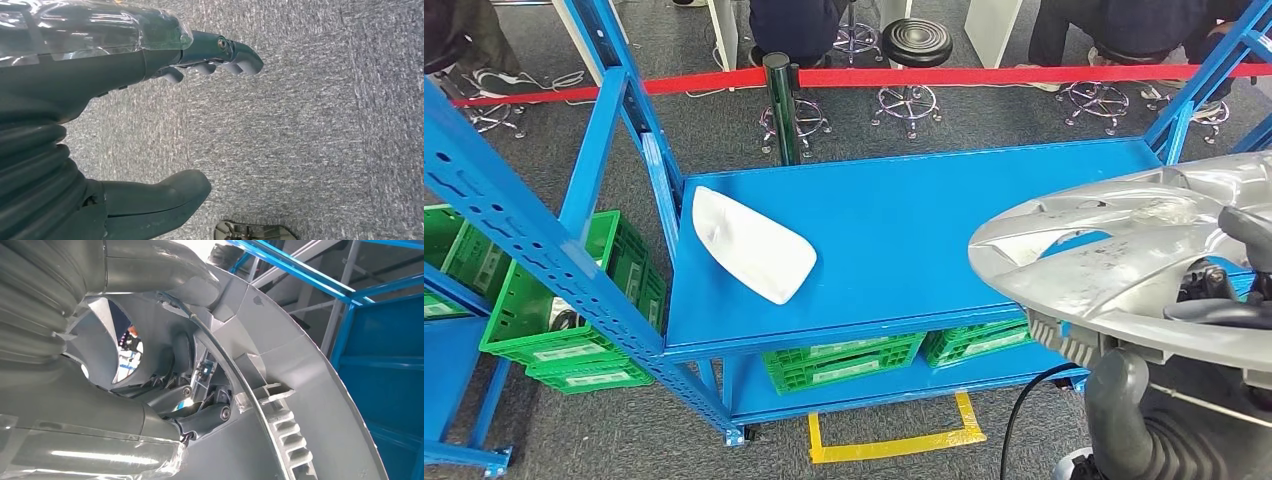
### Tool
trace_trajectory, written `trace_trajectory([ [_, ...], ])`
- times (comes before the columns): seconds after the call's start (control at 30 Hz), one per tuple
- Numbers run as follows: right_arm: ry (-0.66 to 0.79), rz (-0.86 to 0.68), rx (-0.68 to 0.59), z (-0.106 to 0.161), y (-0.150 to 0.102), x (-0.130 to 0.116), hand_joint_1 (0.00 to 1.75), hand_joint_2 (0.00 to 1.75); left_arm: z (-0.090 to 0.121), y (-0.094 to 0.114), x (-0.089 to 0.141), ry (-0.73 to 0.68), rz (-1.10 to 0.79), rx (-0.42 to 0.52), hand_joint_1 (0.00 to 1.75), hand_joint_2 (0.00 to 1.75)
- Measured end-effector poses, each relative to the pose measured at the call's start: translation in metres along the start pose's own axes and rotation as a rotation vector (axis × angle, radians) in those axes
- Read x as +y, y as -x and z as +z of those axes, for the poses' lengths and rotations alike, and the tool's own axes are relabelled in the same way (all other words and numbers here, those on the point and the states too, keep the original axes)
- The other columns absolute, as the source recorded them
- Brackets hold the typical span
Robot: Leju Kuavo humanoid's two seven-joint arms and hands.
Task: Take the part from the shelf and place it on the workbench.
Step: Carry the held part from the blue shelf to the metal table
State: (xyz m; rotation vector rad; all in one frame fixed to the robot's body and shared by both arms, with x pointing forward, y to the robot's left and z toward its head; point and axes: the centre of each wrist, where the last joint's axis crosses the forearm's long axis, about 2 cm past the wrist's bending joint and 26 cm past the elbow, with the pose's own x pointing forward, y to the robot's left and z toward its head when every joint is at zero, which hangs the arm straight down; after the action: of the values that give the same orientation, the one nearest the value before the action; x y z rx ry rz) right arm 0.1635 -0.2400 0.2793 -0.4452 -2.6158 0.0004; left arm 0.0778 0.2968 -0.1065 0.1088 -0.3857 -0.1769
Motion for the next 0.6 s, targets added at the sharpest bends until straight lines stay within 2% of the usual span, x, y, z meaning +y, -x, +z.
trace_trajectory([
  [0.6, -0.003, 0.004, -0.005, 0.0002, -0.0002, 0.0001, 1.75, 1.75, 0.0, -0.0001, -0.0007, 0.001, 0.0, 0.001, 0.0, 1.75],
])
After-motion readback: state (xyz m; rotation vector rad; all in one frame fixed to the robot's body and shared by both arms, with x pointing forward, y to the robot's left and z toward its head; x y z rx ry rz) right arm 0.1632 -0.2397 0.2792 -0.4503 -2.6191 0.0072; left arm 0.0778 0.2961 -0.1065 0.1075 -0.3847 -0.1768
